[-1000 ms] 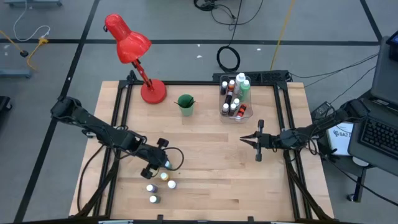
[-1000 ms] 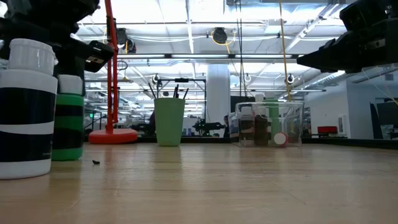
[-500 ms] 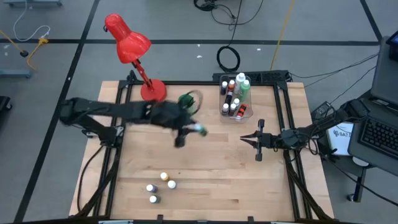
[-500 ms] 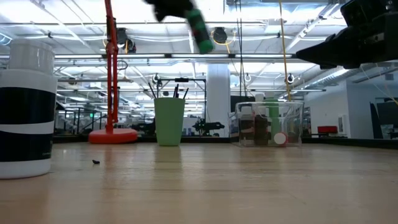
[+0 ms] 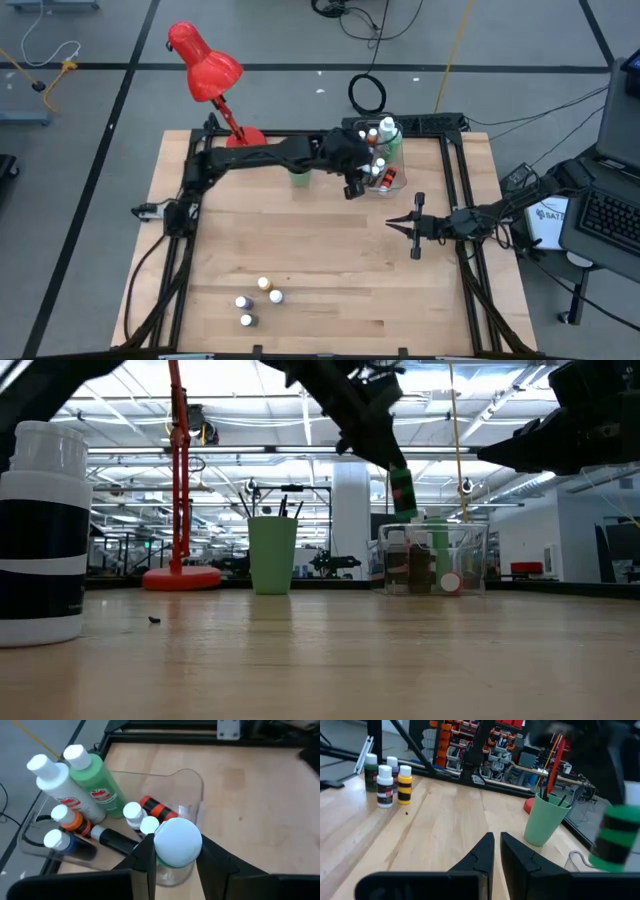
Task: Pick & Place Paint Supplies
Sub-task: Put the small green paint bottle into the transparent bin, then put the yellow paint bottle into the transparent bin
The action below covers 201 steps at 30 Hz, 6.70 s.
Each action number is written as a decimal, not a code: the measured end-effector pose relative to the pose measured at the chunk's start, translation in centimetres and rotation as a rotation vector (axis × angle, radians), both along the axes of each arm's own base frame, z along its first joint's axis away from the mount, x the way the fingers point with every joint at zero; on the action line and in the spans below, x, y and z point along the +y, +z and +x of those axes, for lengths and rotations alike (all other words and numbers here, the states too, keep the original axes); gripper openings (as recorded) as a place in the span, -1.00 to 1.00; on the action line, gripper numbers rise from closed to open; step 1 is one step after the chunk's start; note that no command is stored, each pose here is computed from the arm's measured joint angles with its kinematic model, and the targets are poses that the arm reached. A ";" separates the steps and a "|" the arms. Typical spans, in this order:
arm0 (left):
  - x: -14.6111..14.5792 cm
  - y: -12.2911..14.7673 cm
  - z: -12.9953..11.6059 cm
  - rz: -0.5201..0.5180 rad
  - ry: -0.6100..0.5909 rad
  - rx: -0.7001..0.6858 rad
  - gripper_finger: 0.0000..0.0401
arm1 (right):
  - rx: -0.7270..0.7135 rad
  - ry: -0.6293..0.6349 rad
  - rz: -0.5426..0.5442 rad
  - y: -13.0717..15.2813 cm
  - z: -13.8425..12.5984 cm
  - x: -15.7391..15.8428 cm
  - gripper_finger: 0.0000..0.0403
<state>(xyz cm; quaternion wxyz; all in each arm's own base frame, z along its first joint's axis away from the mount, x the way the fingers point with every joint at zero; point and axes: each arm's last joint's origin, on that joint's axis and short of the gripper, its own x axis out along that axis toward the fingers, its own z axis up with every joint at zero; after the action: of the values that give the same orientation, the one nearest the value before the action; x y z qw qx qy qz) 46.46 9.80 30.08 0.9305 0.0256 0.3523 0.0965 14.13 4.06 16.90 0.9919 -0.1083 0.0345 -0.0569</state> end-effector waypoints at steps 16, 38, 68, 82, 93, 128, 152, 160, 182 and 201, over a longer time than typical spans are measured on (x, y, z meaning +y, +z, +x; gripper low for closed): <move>1.6 -4.8 1.5 -0.017 -0.003 0.093 -0.53 | 0.005 -0.001 -0.014 0.0 0.0 0.0 -0.88; 1.9 -8.6 0.6 -0.069 0.059 0.104 -0.01 | -0.002 -0.002 -0.011 0.0 0.0 0.0 -0.88; -19.6 0.9 -23.8 -0.201 -0.411 0.396 0.03 | 0.007 -0.004 0.024 -0.1 0.0 0.0 -0.88; -22.9 -3.5 -23.9 -0.194 -0.462 0.339 0.16 | -0.002 -0.005 0.029 0.0 0.0 0.0 -0.88; -24.2 -7.5 -22.7 -0.153 -0.505 0.442 0.34 | 0.011 -0.005 0.026 -0.1 0.0 0.0 -0.88; -24.3 -8.5 -21.9 -0.057 -0.623 0.481 -0.53 | 0.008 -0.005 0.025 -0.1 0.0 0.0 -0.88; -1.2 4.8 -2.9 0.011 -0.250 -0.048 -0.53 | -0.036 0.004 -0.040 0.4 0.0 0.0 -0.88; 1.7 2.7 1.6 -0.032 -0.328 0.003 -0.53 | -0.019 0.001 -0.110 0.4 0.0 0.0 -0.88; 4.1 -4.7 3.9 -0.033 -0.277 0.137 -0.53 | -0.034 0.003 -0.116 0.6 -0.1 0.0 -0.88; 4.5 -8.8 4.9 -0.065 -0.233 0.220 -0.33 | -0.040 0.003 -0.112 0.6 -0.1 0.0 -0.88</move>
<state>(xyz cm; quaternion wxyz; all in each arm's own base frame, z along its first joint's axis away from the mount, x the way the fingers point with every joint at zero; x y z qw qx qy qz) 51.31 14.25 21.28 0.8915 0.0466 0.4498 -0.0268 14.00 4.03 17.54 0.9848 -0.1627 0.0110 -0.0594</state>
